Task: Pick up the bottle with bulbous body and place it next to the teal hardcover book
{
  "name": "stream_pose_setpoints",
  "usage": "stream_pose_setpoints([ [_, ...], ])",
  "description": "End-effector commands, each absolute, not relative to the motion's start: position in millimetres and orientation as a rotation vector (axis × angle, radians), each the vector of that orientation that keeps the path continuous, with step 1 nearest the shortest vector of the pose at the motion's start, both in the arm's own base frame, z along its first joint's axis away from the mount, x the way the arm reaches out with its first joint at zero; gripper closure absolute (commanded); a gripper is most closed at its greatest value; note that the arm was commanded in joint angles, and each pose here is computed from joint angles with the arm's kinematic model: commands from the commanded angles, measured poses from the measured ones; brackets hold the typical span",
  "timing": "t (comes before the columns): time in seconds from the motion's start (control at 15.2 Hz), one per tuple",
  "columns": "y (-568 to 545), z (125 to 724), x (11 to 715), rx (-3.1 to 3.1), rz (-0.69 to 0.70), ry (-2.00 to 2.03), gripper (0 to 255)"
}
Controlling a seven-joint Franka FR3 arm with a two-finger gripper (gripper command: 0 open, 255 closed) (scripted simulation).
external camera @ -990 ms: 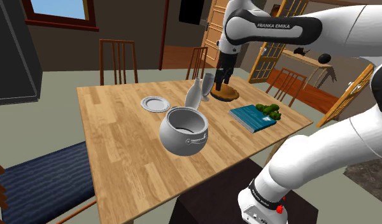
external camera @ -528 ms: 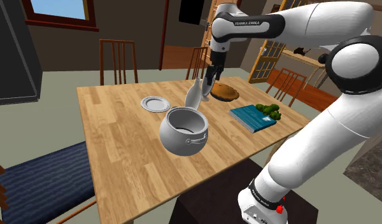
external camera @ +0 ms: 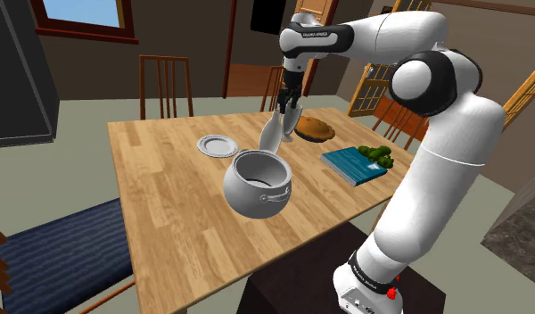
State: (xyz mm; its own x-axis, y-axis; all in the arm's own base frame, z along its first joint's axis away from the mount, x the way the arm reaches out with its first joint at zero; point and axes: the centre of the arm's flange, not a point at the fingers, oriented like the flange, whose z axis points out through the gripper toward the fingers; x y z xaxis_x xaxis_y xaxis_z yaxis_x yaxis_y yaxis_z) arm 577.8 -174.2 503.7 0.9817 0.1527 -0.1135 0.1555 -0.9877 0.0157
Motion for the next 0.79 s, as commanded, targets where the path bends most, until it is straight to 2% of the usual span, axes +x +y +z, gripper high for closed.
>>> stream_pose_setpoints([
  [0.0, -187, 495, 601, 3.112, -0.176, 0.240, 0],
  [0.46, -233, 469, 675, 3.146, -0.177, 0.233, 0],
  [0.73, -233, 448, 673, 3.146, -0.177, 0.233, 0],
])
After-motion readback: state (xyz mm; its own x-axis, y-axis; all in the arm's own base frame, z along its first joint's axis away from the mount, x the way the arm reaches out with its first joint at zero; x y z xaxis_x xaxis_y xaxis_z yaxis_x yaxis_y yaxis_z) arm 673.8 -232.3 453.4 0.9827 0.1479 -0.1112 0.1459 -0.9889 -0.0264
